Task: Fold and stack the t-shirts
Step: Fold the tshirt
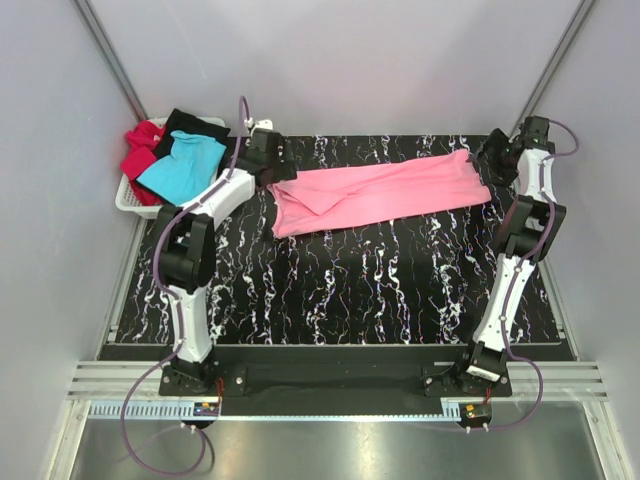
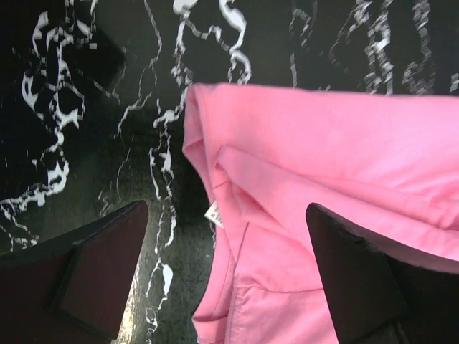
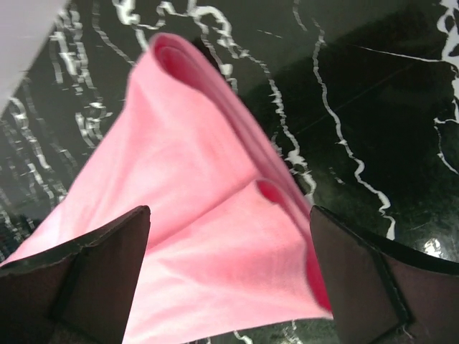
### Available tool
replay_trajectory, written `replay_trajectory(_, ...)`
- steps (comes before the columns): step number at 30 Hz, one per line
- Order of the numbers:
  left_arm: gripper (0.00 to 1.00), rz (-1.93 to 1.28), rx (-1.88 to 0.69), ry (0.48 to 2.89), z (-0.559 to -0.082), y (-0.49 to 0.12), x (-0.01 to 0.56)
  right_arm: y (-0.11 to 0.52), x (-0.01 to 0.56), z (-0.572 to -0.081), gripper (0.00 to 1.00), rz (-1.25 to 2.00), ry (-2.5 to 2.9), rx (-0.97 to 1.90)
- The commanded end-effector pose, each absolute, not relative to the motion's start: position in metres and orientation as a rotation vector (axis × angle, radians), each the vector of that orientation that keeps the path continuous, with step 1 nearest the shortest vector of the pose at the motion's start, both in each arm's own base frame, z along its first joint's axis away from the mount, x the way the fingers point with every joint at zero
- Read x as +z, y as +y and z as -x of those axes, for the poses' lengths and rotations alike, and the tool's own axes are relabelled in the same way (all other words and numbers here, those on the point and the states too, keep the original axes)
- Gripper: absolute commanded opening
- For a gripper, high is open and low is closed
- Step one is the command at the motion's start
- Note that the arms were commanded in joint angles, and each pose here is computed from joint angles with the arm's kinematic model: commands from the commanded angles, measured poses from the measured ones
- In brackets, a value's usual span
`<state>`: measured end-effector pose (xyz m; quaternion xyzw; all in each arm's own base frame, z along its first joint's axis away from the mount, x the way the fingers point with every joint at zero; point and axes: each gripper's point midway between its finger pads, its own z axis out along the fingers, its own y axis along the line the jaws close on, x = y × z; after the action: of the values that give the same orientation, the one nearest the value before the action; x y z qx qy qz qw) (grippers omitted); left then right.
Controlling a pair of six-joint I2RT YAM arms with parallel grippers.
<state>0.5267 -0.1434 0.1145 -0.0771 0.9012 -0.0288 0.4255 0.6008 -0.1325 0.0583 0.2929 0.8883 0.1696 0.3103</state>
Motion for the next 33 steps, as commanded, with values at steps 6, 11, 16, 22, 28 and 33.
replay_trajectory(6, 0.99, 0.279, -0.459, 2.120, -0.503, -0.175, 0.232, -0.097, 0.208, -0.582, 1.00, -0.573, 2.180, 0.466)
replay_trajectory(11, 0.99, 0.439, -0.580, 2.197, -0.452, -0.200, 0.195, -0.040, 0.233, -0.559, 1.00, -0.469, 2.182, 0.479)
replay_trajectory(16, 0.98, 0.586, -0.719, 2.176, -0.430, -0.208, 0.167, 0.056, 0.195, -0.524, 1.00, -0.408, 2.254, 0.576)
replay_trajectory(22, 0.93, 0.621, -0.846, 2.168, -0.446, -0.244, 0.153, 0.061, 0.166, -0.508, 1.00, -0.487, 2.269, 0.558)
replay_trajectory(28, 0.91, 0.723, -0.918, 2.147, -0.469, -0.267, 0.133, 0.045, 0.140, -0.511, 1.00, -0.494, 2.313, 0.424)
replay_trajectory(33, 0.89, 0.804, -0.893, 2.173, -0.477, -0.270, 0.103, 0.039, 0.146, -0.520, 1.00, -0.507, 2.290, 0.389)
